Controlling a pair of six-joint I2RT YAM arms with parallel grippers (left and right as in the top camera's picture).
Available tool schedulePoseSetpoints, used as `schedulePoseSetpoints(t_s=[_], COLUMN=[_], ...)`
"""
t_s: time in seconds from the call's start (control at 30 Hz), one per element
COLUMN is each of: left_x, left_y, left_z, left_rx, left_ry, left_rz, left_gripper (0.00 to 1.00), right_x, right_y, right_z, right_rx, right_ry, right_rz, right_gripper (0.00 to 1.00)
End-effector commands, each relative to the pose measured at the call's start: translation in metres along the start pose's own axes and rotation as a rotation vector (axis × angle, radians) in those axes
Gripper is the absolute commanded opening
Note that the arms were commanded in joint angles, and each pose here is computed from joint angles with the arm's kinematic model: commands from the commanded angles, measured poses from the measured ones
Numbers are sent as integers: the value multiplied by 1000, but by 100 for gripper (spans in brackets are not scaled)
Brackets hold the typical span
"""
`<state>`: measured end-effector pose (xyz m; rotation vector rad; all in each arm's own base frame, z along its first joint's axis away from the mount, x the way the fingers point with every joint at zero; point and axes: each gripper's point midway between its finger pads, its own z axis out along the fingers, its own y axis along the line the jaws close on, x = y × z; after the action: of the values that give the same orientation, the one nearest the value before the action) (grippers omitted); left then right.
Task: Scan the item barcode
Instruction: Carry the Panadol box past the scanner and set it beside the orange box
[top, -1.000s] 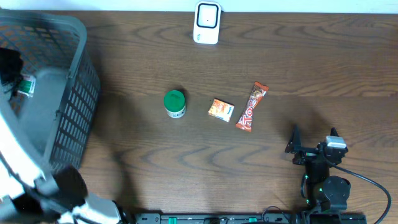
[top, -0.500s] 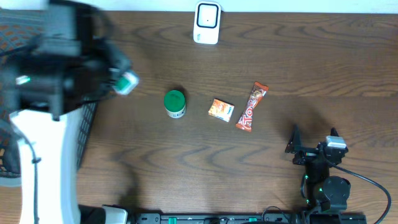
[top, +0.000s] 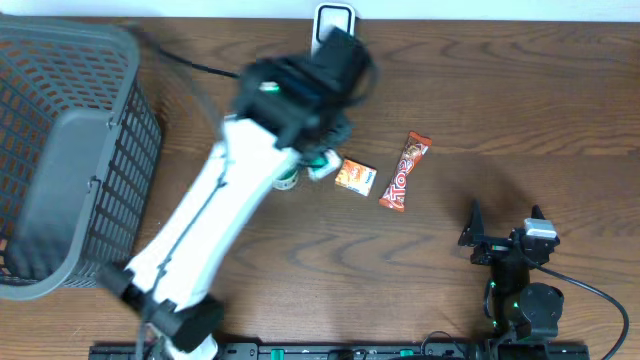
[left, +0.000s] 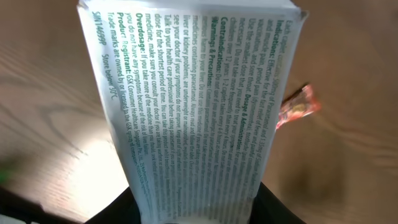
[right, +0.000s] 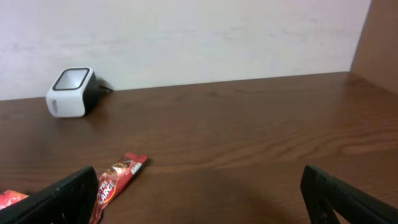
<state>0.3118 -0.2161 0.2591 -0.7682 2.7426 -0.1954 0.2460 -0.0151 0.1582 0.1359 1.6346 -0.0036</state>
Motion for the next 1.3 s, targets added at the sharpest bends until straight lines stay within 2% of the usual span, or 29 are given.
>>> schedulePoseSetpoints(t_s=[0.0, 0.27, 0.47, 0.73, 0.93, 1.07, 1.27], left_x=[21, 69, 88, 103, 119, 126, 127], left_y=[-6, -3, 8, 17, 11, 10, 9], left_z=[38, 106, 139, 178, 206, 220, 228], left_rx=[-111, -318, -401, -400, -339, -316, -305], left_ry=[18, 57, 61, 80, 141, 152, 134], left_rz=[-46, -112, -115, -164, -190, -256, -370], left_gripper=[36, 36, 36, 37, 37, 41, 41], right_x=[0, 0, 1, 0, 0, 0, 0], right_y=[1, 1, 1, 1, 1, 1, 1], right_z=[0, 0, 0, 0, 0, 0, 0], right_rx=[-3, -3, -3, -4, -4, -4, -4], right_ry=[0, 0, 1, 0, 0, 0, 0], right_rz=[-13, -13, -13, -13, -13, -13, -13], right_gripper=[99, 99, 99, 99, 99, 99, 99])
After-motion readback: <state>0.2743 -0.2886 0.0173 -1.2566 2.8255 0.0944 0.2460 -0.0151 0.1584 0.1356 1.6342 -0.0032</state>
